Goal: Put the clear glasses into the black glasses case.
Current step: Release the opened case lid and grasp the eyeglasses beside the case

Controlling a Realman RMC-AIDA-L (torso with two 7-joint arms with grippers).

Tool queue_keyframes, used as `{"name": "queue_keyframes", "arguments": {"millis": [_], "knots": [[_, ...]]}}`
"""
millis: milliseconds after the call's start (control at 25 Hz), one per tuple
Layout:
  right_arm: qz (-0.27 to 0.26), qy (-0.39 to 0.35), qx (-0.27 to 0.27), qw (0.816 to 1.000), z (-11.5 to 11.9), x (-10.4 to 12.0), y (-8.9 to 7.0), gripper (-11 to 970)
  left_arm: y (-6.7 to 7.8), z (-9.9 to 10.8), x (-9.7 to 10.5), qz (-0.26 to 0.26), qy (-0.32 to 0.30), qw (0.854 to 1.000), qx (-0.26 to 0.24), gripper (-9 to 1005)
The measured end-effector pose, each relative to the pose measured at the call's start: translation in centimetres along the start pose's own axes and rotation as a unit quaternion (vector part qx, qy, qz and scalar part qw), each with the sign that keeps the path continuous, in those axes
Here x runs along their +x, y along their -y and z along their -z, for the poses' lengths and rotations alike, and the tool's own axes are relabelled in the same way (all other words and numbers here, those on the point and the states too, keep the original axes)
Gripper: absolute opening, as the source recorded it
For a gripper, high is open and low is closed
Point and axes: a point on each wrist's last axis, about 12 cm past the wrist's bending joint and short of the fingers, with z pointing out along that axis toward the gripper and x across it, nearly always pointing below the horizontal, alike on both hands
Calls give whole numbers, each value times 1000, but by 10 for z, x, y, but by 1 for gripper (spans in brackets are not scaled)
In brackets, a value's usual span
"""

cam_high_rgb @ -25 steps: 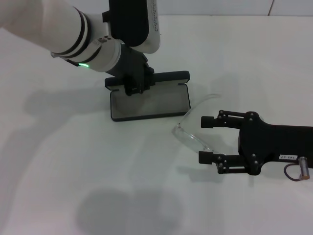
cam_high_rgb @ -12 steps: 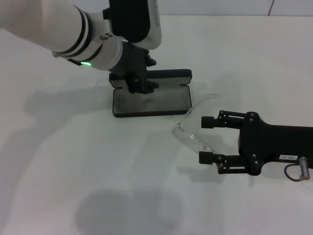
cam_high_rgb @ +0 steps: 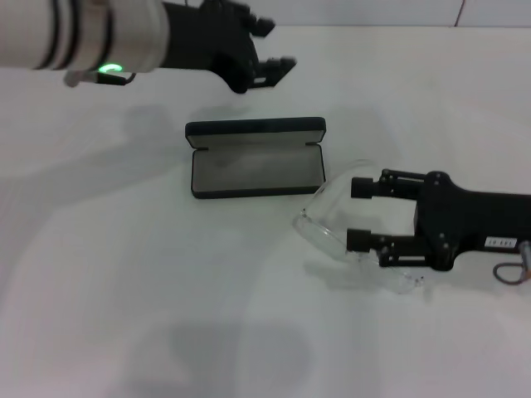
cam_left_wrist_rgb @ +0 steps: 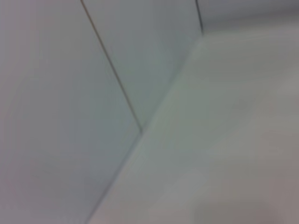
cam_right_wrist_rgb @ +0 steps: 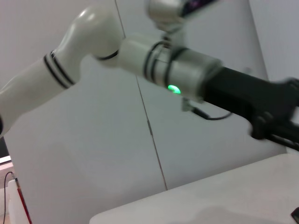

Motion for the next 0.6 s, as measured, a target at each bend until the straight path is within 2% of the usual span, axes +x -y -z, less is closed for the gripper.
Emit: {"name": "queue_keyframes", "arguments": {"millis": [160,240,360,440,520,600], "knots": [[-17,-15,2,1000,5,-16,6,742,-1,34,17,84,112,990,10,522],[-36,-30,2,999,8,-29,11,740,0,53,31,126,183,975,25,524],[-55,-60,-5,997,12,-58,17,738,13,70,55,141,283,946,67,525],[-66,-91,-7,994,13,-79,22,738,20,77,71,144,334,928,77,527],[-79,-151,0,985,6,-96,28,737,28,80,91,163,361,915,76,528],[-98,-213,14,972,-5,-110,34,737,33,80,105,178,362,912,73,529]]}}
